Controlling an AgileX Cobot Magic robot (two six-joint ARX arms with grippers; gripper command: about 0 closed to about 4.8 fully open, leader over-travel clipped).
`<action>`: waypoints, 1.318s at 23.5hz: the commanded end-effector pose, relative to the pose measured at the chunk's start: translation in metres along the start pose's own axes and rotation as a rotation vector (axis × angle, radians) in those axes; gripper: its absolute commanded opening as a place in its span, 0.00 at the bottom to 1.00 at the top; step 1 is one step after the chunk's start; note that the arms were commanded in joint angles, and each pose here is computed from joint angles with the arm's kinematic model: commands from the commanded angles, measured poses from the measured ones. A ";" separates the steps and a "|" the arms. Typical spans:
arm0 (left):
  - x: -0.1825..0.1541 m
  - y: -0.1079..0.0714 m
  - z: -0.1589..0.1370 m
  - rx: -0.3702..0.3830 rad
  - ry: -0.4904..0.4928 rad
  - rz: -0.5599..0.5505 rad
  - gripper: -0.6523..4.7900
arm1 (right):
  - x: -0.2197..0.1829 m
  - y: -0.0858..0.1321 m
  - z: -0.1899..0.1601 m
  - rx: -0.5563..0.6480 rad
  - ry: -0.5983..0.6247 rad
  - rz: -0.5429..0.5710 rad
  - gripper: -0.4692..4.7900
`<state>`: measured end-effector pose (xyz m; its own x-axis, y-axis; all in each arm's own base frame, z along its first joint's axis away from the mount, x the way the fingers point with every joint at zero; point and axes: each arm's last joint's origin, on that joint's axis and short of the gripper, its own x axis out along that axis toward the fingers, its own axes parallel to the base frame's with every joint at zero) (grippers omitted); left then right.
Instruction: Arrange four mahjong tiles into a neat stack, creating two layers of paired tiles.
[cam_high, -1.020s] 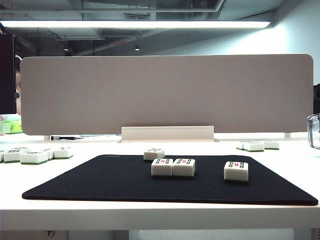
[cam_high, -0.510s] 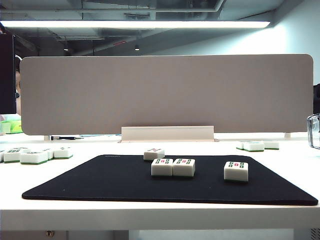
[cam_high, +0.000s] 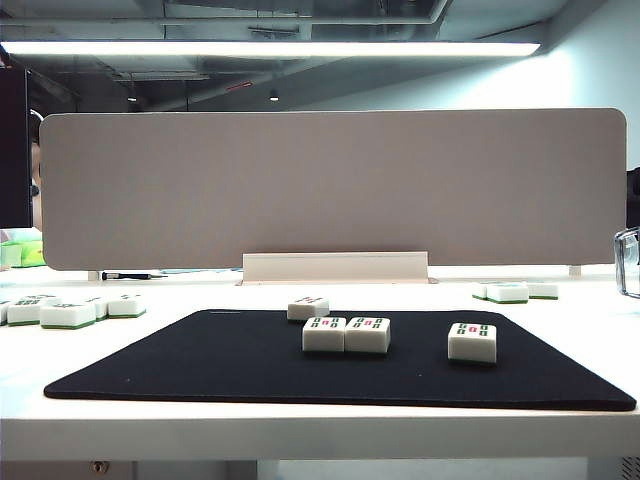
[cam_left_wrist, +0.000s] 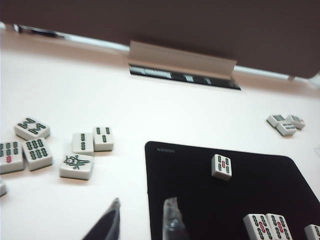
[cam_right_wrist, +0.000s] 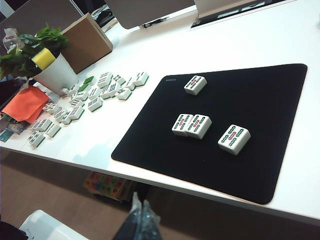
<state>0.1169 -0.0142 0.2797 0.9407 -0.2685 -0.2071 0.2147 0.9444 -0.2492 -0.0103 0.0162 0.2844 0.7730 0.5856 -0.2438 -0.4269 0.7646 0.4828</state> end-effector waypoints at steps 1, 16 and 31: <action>0.013 -0.001 0.013 -0.001 0.038 -0.020 0.32 | -0.003 0.002 0.000 -0.014 -0.018 0.010 0.09; 0.093 -0.012 0.063 0.055 0.249 -0.092 0.32 | -0.003 0.002 0.000 -0.011 -0.015 0.008 0.09; 0.207 -0.068 0.061 0.172 0.539 -0.137 0.32 | -0.003 0.001 -0.001 -0.014 -0.005 0.001 0.09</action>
<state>0.3092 -0.1171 0.3119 0.6608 -0.4081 -0.6299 0.4006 0.9015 -0.1638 -0.0109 0.0161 0.2827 0.7684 0.5852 -0.2591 -0.4189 0.7659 0.4877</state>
